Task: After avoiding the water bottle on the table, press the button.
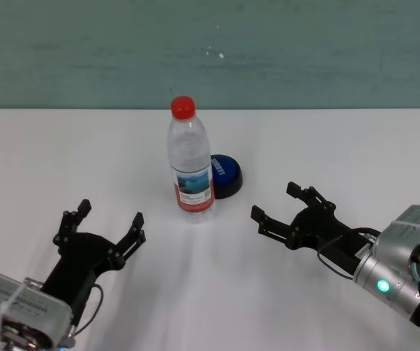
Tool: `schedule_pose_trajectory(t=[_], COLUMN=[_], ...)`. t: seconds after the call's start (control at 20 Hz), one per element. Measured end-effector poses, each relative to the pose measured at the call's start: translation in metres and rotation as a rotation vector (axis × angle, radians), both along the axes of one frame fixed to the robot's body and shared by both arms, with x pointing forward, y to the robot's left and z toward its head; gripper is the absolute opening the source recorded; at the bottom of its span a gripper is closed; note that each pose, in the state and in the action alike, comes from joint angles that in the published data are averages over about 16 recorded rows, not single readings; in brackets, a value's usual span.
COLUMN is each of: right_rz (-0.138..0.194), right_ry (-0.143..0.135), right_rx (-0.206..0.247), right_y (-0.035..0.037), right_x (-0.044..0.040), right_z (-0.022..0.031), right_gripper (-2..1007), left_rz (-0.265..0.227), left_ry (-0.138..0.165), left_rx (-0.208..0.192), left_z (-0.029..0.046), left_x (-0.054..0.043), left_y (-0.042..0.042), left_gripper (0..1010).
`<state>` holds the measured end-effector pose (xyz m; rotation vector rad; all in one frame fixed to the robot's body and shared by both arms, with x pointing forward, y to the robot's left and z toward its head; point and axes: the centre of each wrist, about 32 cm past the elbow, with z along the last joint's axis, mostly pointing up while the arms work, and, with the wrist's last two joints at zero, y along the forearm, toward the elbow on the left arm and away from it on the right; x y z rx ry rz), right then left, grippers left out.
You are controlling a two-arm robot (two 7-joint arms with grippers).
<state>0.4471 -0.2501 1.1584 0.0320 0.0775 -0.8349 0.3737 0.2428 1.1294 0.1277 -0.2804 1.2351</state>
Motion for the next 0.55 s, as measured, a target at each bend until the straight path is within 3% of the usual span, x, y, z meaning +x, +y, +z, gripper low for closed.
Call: schedule_pose_trajectory(t=[0.55], right_rz=[0.001], right_ry=[0.0], right_rx=[0.0], right_y=[0.0], right_x=[0.0001], right_z=[0.0003], right_gripper=[1004], left_rz=[0.0], left_ry=[0.0], left_rx=[0.0], left_z=[0.0], left_x=[0.0], left_y=[0.0], left_gripper=[1000])
